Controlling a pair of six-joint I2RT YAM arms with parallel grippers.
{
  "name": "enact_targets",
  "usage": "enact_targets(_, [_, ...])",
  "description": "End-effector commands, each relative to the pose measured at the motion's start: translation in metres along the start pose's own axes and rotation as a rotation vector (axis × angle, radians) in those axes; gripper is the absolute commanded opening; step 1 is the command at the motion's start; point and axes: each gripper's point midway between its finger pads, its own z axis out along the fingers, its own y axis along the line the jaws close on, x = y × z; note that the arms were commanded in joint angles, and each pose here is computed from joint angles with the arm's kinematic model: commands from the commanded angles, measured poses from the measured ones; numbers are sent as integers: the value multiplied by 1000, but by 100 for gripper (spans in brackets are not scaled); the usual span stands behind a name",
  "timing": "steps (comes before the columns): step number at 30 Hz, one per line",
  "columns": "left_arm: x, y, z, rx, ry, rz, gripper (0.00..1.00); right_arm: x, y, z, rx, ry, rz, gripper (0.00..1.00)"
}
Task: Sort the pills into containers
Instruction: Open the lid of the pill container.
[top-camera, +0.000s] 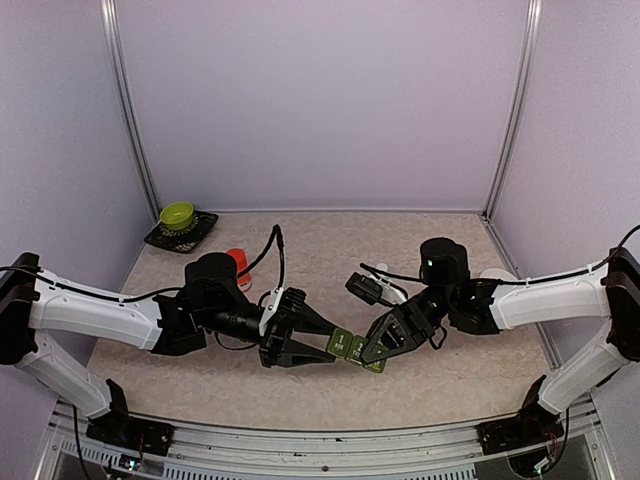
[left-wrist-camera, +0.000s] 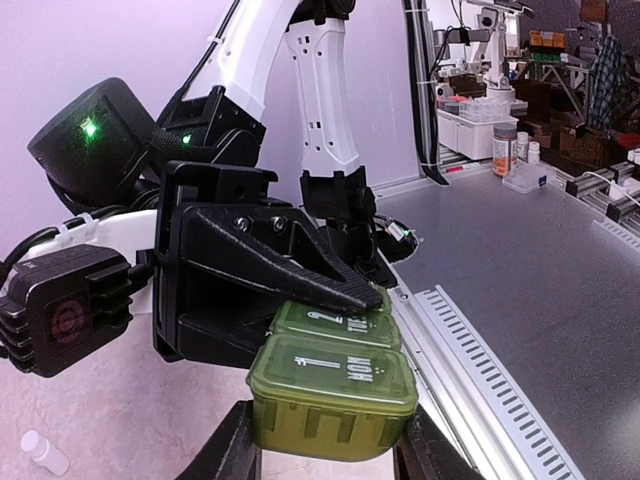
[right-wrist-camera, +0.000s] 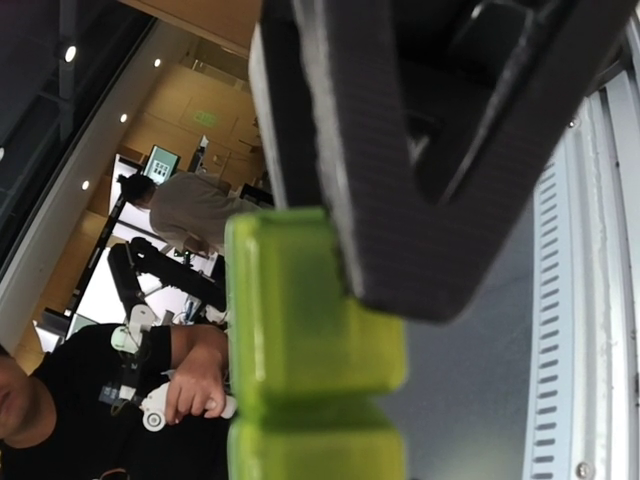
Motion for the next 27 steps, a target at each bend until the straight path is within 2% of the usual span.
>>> enact_targets(1, [-4,5,3,-7,-17,-19,38,-2,3,-2,1,-9,-31,12])
enact_targets(6, [-3,4,8,10,-17,-44,27,-1,1,-3,3,-8,-28,11])
enact_targets(11, [-4,5,8,-3,-21,-45,25,-1,2,-3,5,-8,-28,11])
enact_targets(12, [-4,5,8,-2,-23,-44,26,-1,1,-3,6,-8,-26,11])
enact_targets(14, [-5,5,8,-13,-27,-46,40,-1,0,-4,7,-9,-26,11])
enact_targets(15, [-6,6,7,-19,-31,-46,44,-1,0,-4,8,-10,-25,11])
enact_targets(19, [-7,11,7,-45,-41,-66,53,-2,-1,-4,10,-11,-25,11])
enact_targets(23, [-9,11,8,-46,-57,-77,52,-1,-2,-4,10,-10,-24,11])
enact_targets(27, [-6,11,8,-44,-54,-82,41,-1,-2,-4,11,-11,-23,11])
